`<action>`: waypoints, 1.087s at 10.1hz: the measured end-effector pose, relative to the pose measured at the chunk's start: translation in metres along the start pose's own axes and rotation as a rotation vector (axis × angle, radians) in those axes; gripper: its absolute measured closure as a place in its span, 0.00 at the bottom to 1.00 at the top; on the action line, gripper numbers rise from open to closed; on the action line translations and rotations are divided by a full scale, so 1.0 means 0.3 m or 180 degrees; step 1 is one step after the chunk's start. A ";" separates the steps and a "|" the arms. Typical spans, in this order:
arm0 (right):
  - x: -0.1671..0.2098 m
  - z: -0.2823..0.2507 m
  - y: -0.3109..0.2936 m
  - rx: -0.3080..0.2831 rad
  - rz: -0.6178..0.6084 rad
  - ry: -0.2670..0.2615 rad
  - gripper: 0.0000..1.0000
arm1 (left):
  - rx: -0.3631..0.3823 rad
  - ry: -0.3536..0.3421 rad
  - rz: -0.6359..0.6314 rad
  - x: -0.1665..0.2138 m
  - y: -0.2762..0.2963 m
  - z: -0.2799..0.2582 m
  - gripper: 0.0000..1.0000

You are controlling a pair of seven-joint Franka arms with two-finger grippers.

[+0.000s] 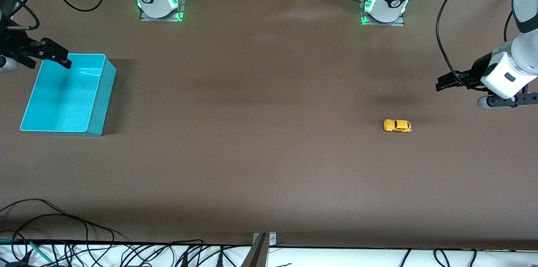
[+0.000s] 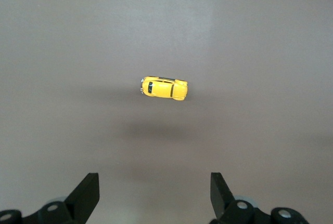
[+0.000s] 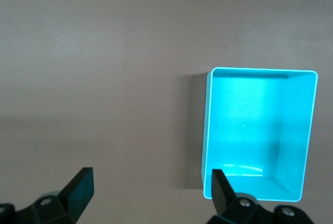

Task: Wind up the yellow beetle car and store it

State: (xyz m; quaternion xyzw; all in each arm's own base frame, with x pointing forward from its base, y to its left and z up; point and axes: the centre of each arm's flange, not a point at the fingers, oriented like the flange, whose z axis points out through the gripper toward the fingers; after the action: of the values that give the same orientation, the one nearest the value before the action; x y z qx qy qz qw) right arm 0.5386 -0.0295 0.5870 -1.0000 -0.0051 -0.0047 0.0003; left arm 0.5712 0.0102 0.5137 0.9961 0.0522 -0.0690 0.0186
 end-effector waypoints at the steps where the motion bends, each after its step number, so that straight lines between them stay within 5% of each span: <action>1: 0.000 0.000 0.000 0.0000 0.0000 0.0000 0.00 | 0.0018 0.0000 0.0005 0.000 -0.001 0.001 0.05; 11: -0.002 -0.019 0.005 -0.0020 -0.0002 0.0009 0.00 | 0.0107 -0.0014 0.0010 0.007 -0.009 0.013 0.00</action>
State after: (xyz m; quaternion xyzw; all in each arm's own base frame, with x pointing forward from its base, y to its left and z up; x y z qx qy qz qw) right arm 0.5380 -0.0310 0.5928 -1.0000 -0.0054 -0.0062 -0.0029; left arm 0.5725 0.0128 0.5094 0.9962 0.0493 -0.0721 0.0022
